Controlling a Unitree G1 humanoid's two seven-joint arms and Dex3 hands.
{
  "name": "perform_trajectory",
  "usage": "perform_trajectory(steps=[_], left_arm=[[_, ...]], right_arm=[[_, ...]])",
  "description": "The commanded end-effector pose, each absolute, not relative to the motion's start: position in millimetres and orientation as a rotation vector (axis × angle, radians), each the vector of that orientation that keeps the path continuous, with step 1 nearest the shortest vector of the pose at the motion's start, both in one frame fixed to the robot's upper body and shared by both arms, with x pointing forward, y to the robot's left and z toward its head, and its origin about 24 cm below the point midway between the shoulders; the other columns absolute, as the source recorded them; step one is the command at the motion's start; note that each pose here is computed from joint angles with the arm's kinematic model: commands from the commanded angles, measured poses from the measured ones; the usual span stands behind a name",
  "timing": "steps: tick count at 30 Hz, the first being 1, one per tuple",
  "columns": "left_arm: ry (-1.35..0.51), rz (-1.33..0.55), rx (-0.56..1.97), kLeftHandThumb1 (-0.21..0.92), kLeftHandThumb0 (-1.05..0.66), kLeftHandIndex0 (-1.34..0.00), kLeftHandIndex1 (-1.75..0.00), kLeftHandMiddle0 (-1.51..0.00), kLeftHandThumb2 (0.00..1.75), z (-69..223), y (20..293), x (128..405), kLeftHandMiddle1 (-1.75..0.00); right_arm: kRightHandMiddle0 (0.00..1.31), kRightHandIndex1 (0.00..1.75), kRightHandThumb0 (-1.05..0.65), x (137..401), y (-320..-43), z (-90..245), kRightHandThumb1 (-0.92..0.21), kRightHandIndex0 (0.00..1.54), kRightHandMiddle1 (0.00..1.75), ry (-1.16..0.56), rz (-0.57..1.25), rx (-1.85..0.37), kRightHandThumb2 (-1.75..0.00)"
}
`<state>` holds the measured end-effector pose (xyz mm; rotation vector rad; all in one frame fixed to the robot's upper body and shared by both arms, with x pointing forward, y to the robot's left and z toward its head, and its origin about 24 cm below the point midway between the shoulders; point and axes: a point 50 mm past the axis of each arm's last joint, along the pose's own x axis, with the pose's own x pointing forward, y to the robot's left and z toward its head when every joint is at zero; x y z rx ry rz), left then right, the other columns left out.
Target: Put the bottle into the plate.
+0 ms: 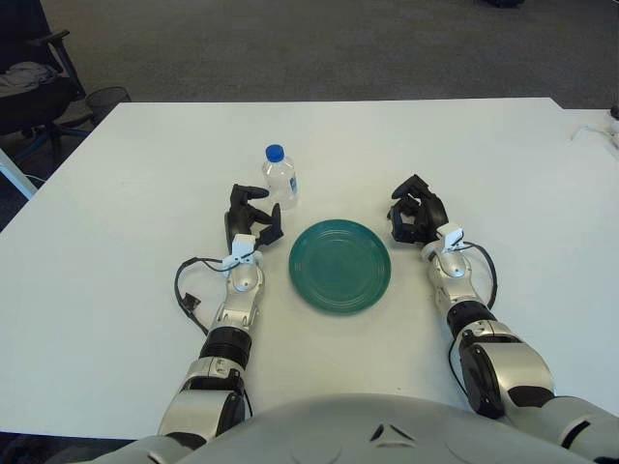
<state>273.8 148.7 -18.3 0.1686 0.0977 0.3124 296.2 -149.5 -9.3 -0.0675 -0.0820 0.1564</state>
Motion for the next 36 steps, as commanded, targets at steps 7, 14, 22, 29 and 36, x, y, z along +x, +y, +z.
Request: perform_trajectory(steps=[7, 14, 22, 29, 36], left_arm=[[0.165, 0.361, 0.223, 0.91, -1.04, 0.0, -0.36, 0.0, 0.19, -37, 157, 252, -0.38], [0.144, 0.455, 0.166, 0.92, -1.05, 0.0, -0.55, 0.0, 0.21, -32, 150, 244, -0.49], [0.106, 0.443, 0.174, 0.92, -1.05, 0.0, -0.64, 0.0, 0.24, -24, 146, 239, -0.61], [0.123, 0.393, 0.23, 0.92, -1.05, 0.0, -0.6, 0.0, 0.32, -18, 148, 241, -0.57], [0.17, 0.351, 0.258, 0.92, -1.05, 0.0, -0.44, 0.0, 0.33, -13, 152, 259, -0.46]], right_arm=[[0.41, 1.51, 0.0, 195, -146, -110, -0.29, 0.73, 1.75, 0.432, 0.146, 0.027, -1.27], [0.42, 1.51, 0.0, 199, -149, -111, -0.3, 0.73, 1.75, 0.459, 0.118, 0.014, -1.27], [0.42, 1.47, 0.0, 200, -149, -111, -0.3, 0.74, 1.75, 0.471, 0.115, -0.004, -1.26], [0.42, 1.6, 0.0, 201, -148, -111, -0.28, 0.69, 1.75, 0.477, 0.106, 0.0, -1.31], [0.43, 1.55, -0.01, 203, -147, -112, -0.29, 0.7, 1.75, 0.489, 0.106, 0.015, -1.29]])
